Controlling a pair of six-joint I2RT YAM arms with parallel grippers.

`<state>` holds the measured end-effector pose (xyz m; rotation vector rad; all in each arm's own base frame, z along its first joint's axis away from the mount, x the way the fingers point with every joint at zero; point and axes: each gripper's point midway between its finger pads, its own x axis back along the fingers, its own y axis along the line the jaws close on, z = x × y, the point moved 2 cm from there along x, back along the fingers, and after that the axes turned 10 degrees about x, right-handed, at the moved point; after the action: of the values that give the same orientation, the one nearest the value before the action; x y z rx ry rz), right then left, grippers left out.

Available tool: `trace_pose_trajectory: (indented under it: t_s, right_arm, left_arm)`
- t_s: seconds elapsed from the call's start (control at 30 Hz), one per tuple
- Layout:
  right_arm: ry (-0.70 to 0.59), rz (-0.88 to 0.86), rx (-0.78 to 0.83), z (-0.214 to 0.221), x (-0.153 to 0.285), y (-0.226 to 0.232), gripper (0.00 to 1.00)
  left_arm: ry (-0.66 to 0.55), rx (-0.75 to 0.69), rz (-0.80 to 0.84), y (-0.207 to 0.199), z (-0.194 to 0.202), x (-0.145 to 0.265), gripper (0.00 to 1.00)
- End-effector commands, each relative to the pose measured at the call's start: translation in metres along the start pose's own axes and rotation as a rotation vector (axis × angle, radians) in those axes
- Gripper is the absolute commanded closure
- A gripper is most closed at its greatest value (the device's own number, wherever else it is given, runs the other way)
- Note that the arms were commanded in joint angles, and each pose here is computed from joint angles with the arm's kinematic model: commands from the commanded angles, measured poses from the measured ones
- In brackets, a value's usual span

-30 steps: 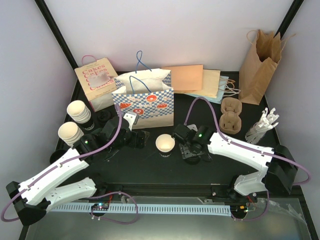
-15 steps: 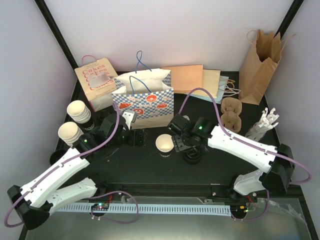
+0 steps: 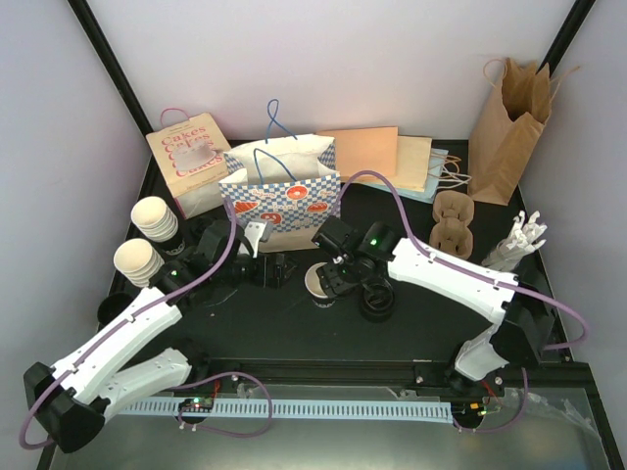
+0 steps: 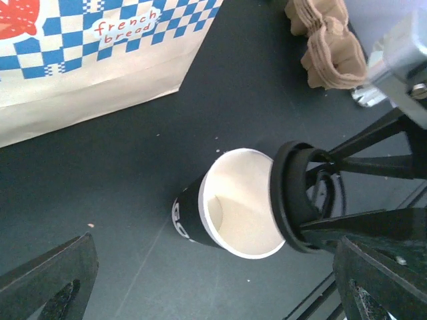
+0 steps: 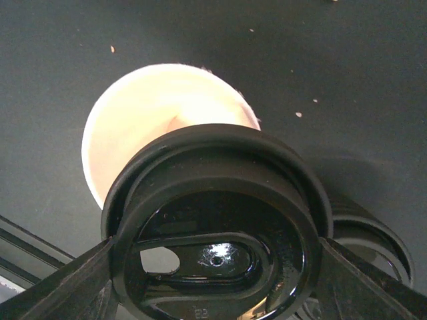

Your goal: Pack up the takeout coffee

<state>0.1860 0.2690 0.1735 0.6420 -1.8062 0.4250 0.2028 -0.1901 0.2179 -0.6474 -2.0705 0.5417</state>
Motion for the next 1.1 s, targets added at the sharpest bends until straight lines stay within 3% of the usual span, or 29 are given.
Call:
trace_pose_trajectory:
  t_s: [0.0, 0.13, 0.47, 0.77, 0.87, 1.07]
  right_arm:
    - [-0.054, -0.033, 0.027, -0.020, 0.000, 0.011, 0.23]
    - [-0.051, -0.018, 0.035, -0.027, -0.008, 0.012, 0.23]
    - [-0.039, -0.009, 0.051, -0.034, -0.017, 0.015, 0.23]
    - [-0.026, -0.002, 0.097, -0.036, -0.016, 0.021, 0.23]
    - [-0.011, 0.000, 0.112, -0.035, -0.019, 0.024, 0.23]
    - [0.018, 0.041, 0.127, -0.032, -0.021, 0.024, 0.23]
  left_arm:
    - [0.006, 0.036, 0.100, -0.012, -0.004, -0.003, 0.01]
    - [0.019, 0.068, 0.130, -0.009, -0.002, -0.006, 0.02]
    - [0.052, 0.143, 0.075, 0.012, 0.003, -0.016, 0.17]
    - [0.207, 0.214, 0.019, 0.032, 0.019, -0.042, 0.51]
    - [0.220, 0.221, 0.038, 0.032, 0.022, -0.048, 0.57]
    - [0.227, 0.224, 0.046, 0.033, 0.023, -0.054, 0.59]
